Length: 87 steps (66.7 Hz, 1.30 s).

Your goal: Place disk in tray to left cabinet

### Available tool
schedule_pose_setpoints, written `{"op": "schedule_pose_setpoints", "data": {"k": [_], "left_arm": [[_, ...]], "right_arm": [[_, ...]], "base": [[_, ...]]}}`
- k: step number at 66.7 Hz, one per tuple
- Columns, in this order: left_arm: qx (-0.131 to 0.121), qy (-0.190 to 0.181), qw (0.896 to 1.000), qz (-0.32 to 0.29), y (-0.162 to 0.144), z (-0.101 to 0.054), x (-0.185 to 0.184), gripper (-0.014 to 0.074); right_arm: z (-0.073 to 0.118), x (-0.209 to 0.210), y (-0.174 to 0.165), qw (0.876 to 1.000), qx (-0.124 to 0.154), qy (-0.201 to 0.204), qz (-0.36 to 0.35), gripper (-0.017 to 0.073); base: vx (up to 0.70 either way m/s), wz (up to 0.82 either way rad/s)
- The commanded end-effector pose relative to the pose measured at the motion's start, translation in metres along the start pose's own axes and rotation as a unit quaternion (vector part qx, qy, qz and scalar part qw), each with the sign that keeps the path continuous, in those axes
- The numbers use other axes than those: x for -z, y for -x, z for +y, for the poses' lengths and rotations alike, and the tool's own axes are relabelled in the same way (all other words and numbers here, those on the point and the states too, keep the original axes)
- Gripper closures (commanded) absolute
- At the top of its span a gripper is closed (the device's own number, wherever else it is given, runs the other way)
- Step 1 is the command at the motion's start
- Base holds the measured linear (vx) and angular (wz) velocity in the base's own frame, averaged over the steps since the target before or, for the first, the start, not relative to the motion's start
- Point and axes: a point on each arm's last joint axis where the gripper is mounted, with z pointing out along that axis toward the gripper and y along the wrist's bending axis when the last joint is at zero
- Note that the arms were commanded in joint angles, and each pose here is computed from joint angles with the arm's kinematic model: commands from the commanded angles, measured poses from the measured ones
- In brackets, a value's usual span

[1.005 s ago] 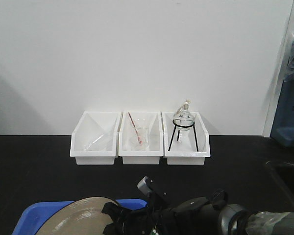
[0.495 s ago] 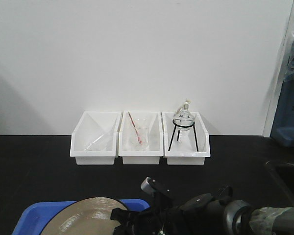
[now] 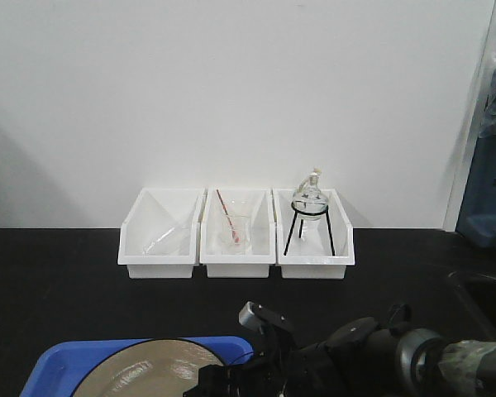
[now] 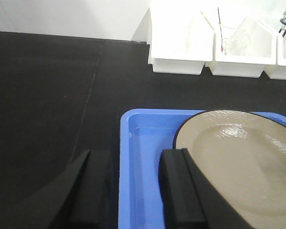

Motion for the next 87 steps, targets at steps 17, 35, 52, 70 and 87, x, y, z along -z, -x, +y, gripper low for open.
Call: {"op": "schedule_pose_setpoints", "data": {"k": [17, 35, 52, 70, 87], "left_arm": [[0.004, -0.009, 0.999, -0.05, 0.016, -0.002, 0.001, 0.0206], [0.003, -0.008, 0.999, -0.039, 0.018, -0.002, -0.003, 0.0206], [0.002, 0.011, 0.992, 0.124, 0.045, -0.003, -0.048, 0.0184], [-0.014, 0.027, 0.969, 0.246, 0.067, -0.005, -0.133, 0.0178], [-0.067, 0.02, 0.936, 0.345, 0.06, -0.004, -0.203, 0.0178]], "right_arm": [[0.035, 0.061, 0.022, 0.99, 0.135, -0.03, -0.034, 0.0008], [0.034, 0.101, 0.023, 0.98, 0.096, -0.17, -0.043, 0.0027], [0.027, 0.102, 0.023, 0.974, 0.059, -0.212, -0.052, 0.0069], [0.029, 0.101, 0.027, 0.977, 0.044, -0.194, -0.078, 0.0083], [0.017, 0.086, 0.025, 0.977, 0.041, -0.202, -0.056, 0.0083]], "base": [[0.0, 0.0], [0.0, 0.0], [0.0, 0.0], [0.0, 0.0], [0.0, 0.0]]}}
